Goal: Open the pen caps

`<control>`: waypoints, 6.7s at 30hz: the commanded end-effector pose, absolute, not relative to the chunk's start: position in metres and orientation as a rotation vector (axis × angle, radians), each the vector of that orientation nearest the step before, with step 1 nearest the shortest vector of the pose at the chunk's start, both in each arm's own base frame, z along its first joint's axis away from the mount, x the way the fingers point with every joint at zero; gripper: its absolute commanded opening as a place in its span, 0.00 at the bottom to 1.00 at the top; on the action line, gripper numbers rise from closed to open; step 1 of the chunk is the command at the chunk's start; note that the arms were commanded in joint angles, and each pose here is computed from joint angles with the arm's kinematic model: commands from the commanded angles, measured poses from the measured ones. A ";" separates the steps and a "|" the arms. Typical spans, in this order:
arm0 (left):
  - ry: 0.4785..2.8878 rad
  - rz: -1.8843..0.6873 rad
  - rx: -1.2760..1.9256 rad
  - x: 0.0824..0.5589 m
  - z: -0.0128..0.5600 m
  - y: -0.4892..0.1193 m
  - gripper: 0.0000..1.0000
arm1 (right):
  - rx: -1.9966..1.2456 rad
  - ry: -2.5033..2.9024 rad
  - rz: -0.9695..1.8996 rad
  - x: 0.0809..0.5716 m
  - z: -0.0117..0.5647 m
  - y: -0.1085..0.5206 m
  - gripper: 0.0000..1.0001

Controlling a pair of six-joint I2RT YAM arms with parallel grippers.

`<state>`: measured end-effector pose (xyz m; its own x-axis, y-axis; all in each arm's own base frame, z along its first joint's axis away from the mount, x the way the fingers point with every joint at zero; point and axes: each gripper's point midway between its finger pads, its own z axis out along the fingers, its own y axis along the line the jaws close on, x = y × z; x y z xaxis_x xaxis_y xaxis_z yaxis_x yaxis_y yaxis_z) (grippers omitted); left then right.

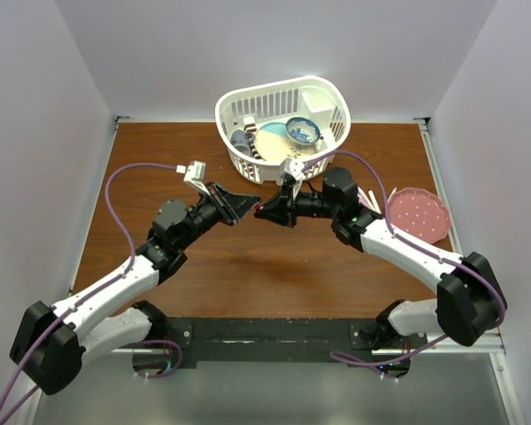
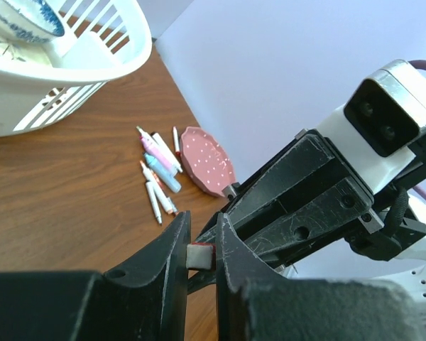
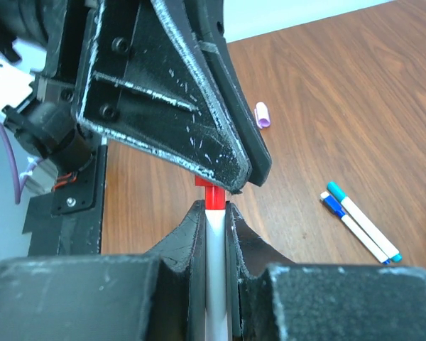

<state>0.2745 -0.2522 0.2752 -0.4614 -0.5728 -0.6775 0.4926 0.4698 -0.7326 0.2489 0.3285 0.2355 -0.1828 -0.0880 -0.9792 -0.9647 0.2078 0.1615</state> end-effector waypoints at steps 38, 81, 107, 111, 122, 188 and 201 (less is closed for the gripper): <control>1.479 -1.489 -0.219 0.259 0.238 -0.249 0.85 | -1.108 1.837 1.179 0.224 0.163 0.291 0.00; 1.494 -1.432 -0.463 0.285 0.220 -0.301 0.00 | -1.089 1.853 1.112 0.238 0.162 0.279 0.00; 1.291 -0.931 -0.838 0.349 0.240 -0.039 0.00 | -1.177 1.857 1.101 0.230 0.154 0.275 0.00; 1.384 -1.031 -0.660 0.346 0.247 -0.070 0.00 | -1.210 1.818 1.092 0.229 0.159 0.274 0.00; 1.497 -1.295 -0.511 0.297 0.229 -0.189 0.77 | -1.151 1.780 1.142 0.232 0.171 0.281 0.00; 0.903 -1.076 -1.082 0.351 0.280 -0.050 0.00 | -0.856 1.849 1.142 0.250 0.171 0.282 0.00; 0.869 -0.994 -1.138 0.351 0.276 -0.004 0.00 | -0.928 1.827 1.098 0.251 0.165 0.281 0.00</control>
